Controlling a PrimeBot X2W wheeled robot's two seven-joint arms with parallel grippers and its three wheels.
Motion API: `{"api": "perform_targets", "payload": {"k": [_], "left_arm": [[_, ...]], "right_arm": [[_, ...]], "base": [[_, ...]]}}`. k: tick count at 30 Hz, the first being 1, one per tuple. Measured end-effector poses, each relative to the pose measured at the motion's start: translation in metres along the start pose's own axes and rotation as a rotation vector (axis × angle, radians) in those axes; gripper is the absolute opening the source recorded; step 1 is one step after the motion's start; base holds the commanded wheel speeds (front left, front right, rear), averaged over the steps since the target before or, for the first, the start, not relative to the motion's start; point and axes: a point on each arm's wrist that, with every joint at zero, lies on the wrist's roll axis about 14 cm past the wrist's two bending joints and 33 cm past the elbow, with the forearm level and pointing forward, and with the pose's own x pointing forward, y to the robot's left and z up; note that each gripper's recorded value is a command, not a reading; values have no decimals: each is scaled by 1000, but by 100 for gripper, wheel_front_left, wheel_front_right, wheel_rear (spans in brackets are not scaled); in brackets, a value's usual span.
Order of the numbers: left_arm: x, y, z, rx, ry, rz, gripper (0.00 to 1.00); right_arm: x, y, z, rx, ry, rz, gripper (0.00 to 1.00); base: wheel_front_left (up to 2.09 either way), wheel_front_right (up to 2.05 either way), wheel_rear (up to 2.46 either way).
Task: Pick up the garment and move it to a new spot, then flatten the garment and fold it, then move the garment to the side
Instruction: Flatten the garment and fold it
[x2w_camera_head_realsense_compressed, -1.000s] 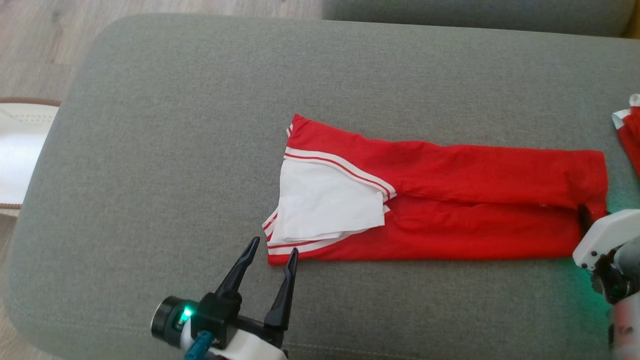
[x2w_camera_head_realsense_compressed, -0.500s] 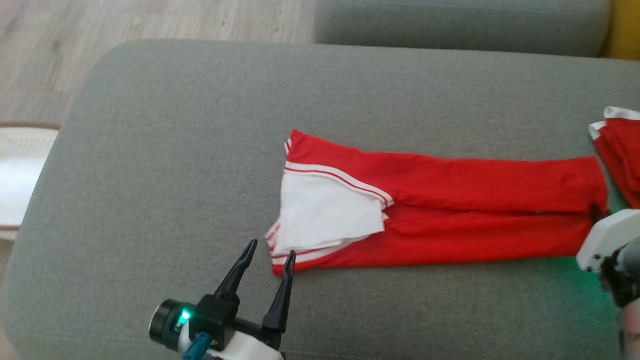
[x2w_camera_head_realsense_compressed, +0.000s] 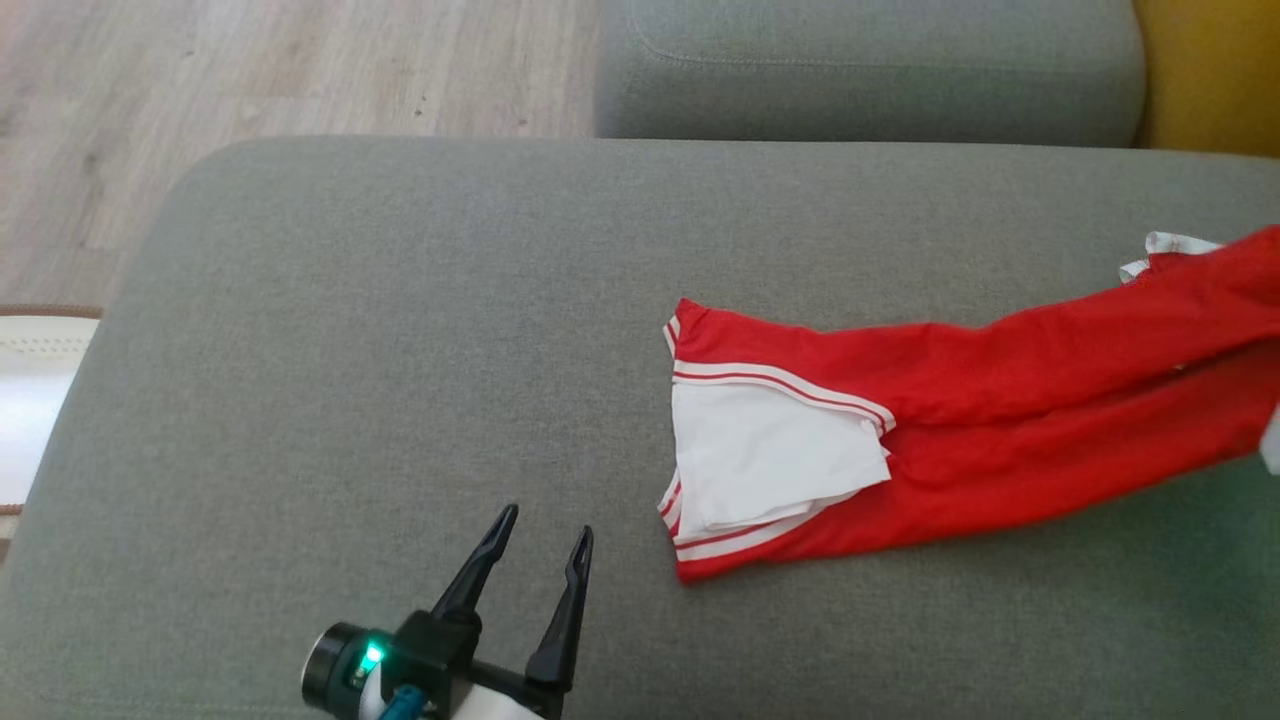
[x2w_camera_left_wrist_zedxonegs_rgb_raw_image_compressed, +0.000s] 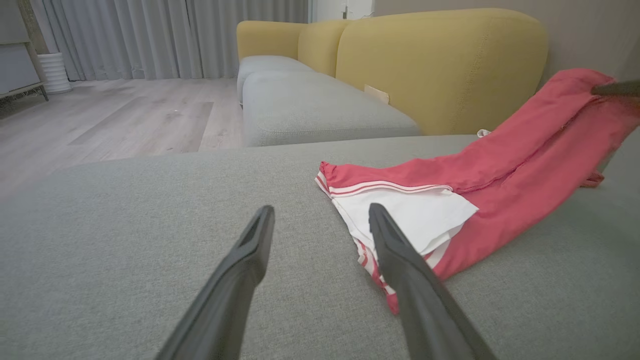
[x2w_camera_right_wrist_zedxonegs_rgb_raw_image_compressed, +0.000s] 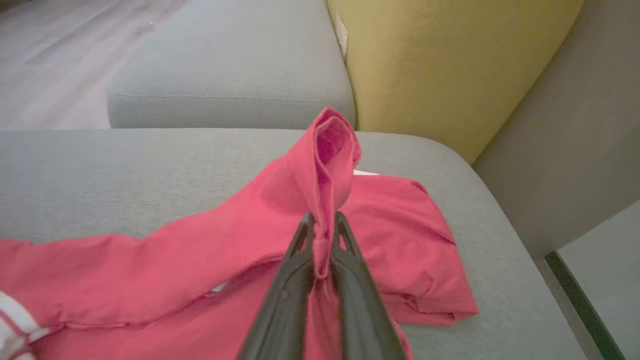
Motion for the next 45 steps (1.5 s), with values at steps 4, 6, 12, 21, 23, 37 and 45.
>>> {"api": "perform_targets", "payload": {"k": [4,6,12,21,23,37,45], "left_arm": [[-3,1,0,-1,-2,8,100],[-6,1,1,-1,-5,12,100],[-13,9,3,-1,-14,50,100],[-24,22,2,-1,-11,111,100],[-24,23,2,-1,-10,115,100],[-28,26,-3,-3,7,133,100],[-27,27,-2,-6,7,139,100]], "right_arm": [[-4,32,13,-14,-28,75,0],[-6,54,17,-12,-38,126,0],[-15,119,25,-7,-62,270,0],[-32,224,8,-9,-23,513,0],[-34,232,5,-11,-16,533,0],[-49,296,-36,-22,87,703,0],[-39,317,-37,0,95,745,0]], "base": [[0,0,0],[0,0,0],[0,0,0],[0,0,0],[0,0,0],[0,0,0],[0,0,0]]}}
